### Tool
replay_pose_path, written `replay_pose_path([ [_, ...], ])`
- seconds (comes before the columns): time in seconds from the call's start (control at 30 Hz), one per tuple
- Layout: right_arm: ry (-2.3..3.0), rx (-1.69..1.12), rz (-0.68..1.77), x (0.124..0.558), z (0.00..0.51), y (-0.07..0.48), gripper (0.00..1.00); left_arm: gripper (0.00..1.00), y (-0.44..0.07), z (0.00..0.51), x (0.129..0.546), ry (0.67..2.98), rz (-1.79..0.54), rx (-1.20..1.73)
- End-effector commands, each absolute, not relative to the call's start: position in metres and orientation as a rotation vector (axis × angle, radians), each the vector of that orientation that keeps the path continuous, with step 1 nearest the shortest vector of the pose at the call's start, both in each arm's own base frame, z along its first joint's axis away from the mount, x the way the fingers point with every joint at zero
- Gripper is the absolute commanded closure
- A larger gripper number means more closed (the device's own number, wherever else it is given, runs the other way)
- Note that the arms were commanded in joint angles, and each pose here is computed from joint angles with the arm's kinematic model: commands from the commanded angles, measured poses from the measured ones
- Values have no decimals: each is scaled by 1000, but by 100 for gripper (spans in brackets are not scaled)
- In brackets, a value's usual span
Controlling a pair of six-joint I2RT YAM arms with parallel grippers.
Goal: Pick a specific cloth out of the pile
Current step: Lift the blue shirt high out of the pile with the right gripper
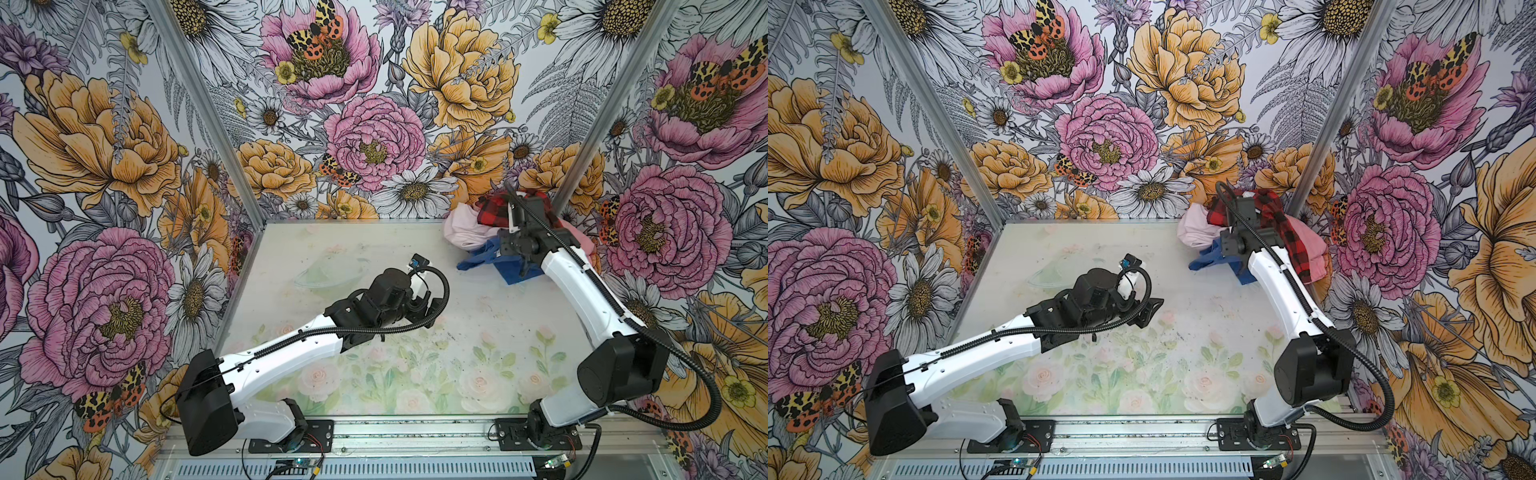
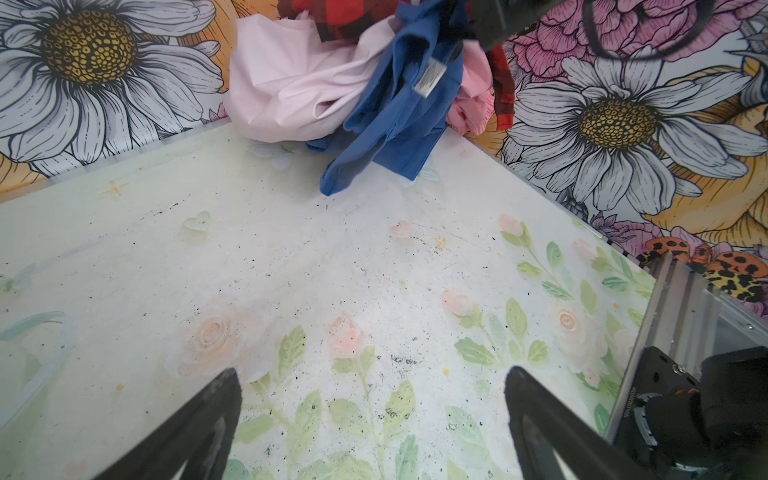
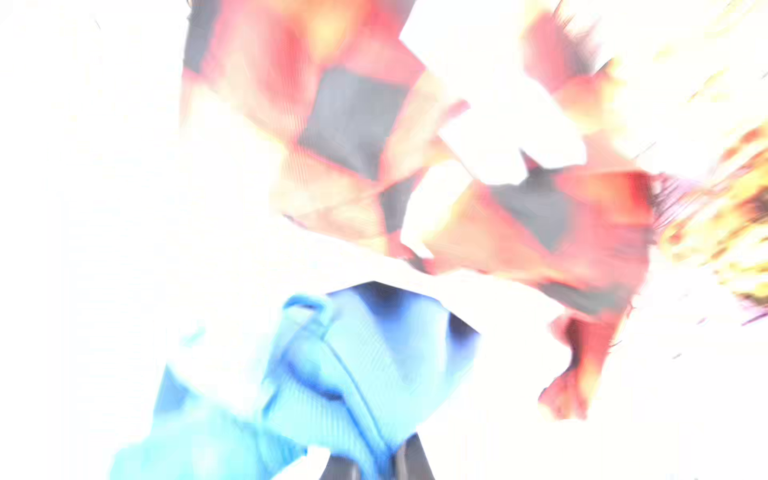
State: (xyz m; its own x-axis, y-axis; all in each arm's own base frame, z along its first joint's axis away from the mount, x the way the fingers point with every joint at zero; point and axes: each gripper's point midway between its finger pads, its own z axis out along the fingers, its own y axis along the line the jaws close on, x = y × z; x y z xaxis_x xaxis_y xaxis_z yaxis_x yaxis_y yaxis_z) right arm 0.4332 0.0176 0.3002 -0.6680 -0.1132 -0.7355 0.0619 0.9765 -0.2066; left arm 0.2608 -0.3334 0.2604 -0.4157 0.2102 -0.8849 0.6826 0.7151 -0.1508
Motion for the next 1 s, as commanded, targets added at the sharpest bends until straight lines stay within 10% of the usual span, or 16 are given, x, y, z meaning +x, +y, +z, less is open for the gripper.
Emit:
replay_pose_path([
  [0.0, 1974, -37, -231, 424, 440, 20, 100, 1, -328, 263, 250, 1954, -639, 710],
  [0.37, 1053, -95, 176, 289, 747, 52, 100, 1, -325, 256, 243, 1952, -625, 720],
  [0.77, 564, -91, 824, 187, 837, 70, 100, 1, -300, 296, 219, 1702, -631, 793],
  [0.97, 672, -41, 852, 206, 820, 71, 100, 1, -274, 316, 204, 1598, -614, 781],
])
